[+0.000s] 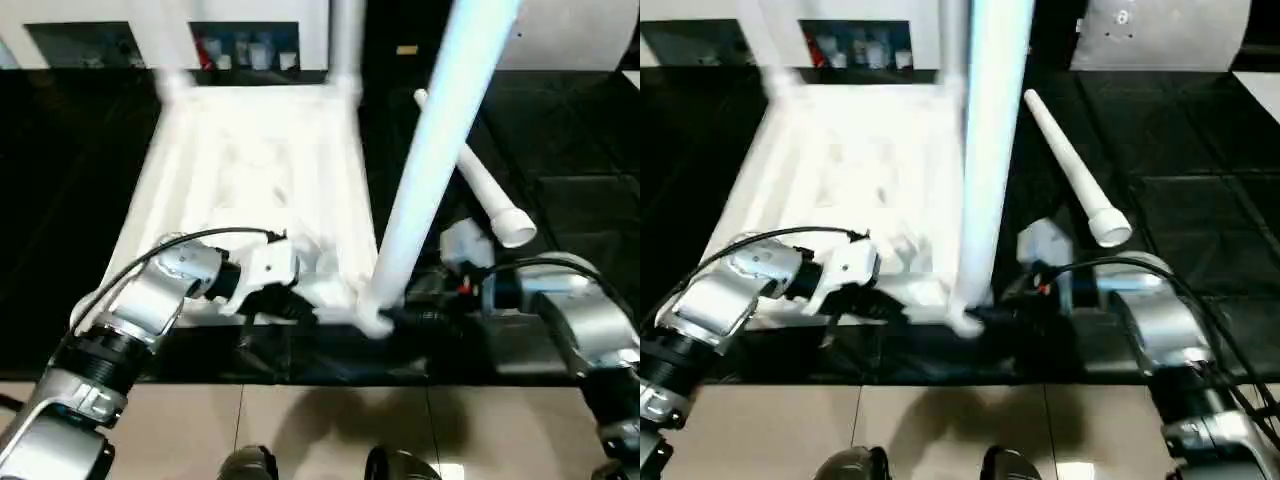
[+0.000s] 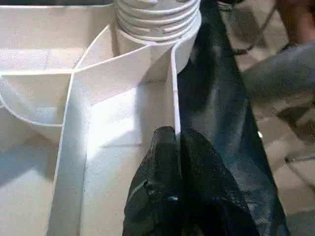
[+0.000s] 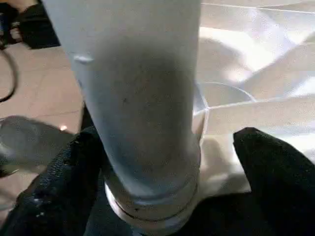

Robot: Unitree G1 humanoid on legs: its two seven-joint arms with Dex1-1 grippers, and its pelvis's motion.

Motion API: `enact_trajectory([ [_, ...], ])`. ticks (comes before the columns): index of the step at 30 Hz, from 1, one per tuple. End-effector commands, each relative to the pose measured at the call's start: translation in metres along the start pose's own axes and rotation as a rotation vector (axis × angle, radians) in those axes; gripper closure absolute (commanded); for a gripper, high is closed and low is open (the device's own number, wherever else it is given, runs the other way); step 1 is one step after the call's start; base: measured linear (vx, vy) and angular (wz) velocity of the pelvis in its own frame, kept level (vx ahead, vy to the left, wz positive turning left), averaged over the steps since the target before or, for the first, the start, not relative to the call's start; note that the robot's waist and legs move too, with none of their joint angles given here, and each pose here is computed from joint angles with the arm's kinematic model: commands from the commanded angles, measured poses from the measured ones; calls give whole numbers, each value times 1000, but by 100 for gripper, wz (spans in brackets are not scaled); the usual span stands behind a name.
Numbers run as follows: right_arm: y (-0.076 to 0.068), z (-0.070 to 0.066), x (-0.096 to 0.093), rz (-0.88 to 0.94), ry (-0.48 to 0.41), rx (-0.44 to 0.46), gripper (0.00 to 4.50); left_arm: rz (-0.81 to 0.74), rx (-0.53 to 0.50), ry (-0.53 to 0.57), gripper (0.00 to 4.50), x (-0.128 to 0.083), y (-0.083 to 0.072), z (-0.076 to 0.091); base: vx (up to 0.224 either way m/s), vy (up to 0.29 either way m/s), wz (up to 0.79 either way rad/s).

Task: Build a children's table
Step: Rotate leg to tighten

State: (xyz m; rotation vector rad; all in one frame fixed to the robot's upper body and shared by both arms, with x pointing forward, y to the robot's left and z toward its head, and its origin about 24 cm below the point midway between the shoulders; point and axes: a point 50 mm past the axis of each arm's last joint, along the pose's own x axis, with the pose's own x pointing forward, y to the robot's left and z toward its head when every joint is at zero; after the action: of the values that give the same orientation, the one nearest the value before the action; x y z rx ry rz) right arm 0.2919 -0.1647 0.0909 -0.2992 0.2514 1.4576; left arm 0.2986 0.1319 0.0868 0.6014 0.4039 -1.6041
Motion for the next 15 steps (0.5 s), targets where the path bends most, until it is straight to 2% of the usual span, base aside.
enact_trajectory([
  [1,-3,2,-2,5,11,-15,53,-156,61,17,450,15,-9,6,0,0,0],
  [2,-2,2,0,24,14,-15,53,-152,66,20,450,15,-7,6,0,0,0],
  [3,-1,2,1,40,17,-15,76,-150,70,22,450,15,-6,6,0,0,0],
  [6,1,2,3,78,25,-19,86,-143,76,23,450,15,-4,7,0,0,0],
  [8,2,1,4,104,29,-19,119,-144,78,24,450,15,-3,6,0,0,0],
  [12,3,0,4,117,31,-15,142,-146,78,27,450,14,-2,5,0,0,0],
  [13,3,0,4,117,31,-15,160,-146,78,27,450,14,-2,5,0,0,0],
  [15,3,0,4,122,32,-11,165,-147,77,27,450,14,-2,5,0,0,0],
])
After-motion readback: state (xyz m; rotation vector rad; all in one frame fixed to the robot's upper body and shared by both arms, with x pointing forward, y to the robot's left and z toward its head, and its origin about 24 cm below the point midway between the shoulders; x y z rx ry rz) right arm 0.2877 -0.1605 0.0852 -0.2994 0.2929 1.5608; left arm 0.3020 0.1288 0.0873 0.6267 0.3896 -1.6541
